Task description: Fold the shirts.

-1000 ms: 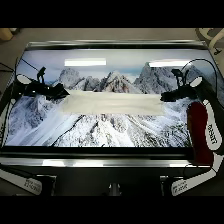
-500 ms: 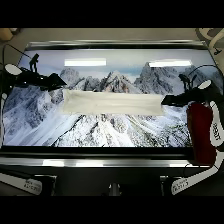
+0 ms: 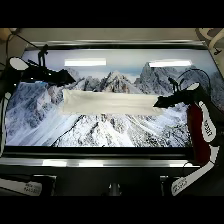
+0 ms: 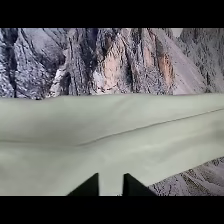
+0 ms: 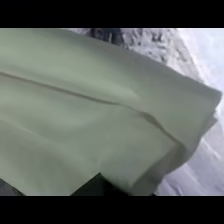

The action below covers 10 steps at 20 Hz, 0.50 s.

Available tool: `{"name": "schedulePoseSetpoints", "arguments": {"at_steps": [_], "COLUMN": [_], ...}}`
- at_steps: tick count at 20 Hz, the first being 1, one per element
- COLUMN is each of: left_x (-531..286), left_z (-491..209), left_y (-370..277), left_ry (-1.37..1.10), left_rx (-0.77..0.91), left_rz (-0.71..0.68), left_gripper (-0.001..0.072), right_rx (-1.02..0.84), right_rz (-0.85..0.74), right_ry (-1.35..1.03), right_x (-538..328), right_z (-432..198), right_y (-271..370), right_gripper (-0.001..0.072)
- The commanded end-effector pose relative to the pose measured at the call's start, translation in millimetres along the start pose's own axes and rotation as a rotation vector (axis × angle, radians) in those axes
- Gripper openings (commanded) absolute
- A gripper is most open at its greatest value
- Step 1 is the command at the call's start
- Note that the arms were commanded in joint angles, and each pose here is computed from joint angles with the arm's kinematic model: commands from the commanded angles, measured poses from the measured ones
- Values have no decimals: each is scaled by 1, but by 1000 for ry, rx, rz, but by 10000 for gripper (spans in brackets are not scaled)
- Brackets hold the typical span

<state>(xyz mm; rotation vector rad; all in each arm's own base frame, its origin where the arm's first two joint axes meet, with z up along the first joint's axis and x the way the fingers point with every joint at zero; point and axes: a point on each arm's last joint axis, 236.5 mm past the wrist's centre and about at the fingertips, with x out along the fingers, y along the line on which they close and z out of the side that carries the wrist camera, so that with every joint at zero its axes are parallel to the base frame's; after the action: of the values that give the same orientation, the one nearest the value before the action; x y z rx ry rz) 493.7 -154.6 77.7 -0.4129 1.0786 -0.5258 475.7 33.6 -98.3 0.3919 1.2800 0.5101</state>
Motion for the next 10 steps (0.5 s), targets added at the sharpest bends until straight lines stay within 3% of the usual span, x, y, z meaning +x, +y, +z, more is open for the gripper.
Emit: {"name": "schedulePoseSetpoints", "arguments": {"at_steps": [1, 5, 10], "left_x": [40, 134, 218], "left_z": [-15, -44, -83], "left_y": [-34, -77, -137], "left_ry": [44, 75, 98], "left_rx": [28, -51, -258], "left_rz": [-32, -80, -256], "left_gripper": [27, 27, 26], "right_rx": [-64, -166, -254], "right_rz": [56, 68, 59], "right_ry": [-115, -180, -215], "right_x": [-20, -86, -162], "right_z": [30, 36, 12], "right_y": [37, 94, 160], "right_gripper": [18, 17, 17]}}
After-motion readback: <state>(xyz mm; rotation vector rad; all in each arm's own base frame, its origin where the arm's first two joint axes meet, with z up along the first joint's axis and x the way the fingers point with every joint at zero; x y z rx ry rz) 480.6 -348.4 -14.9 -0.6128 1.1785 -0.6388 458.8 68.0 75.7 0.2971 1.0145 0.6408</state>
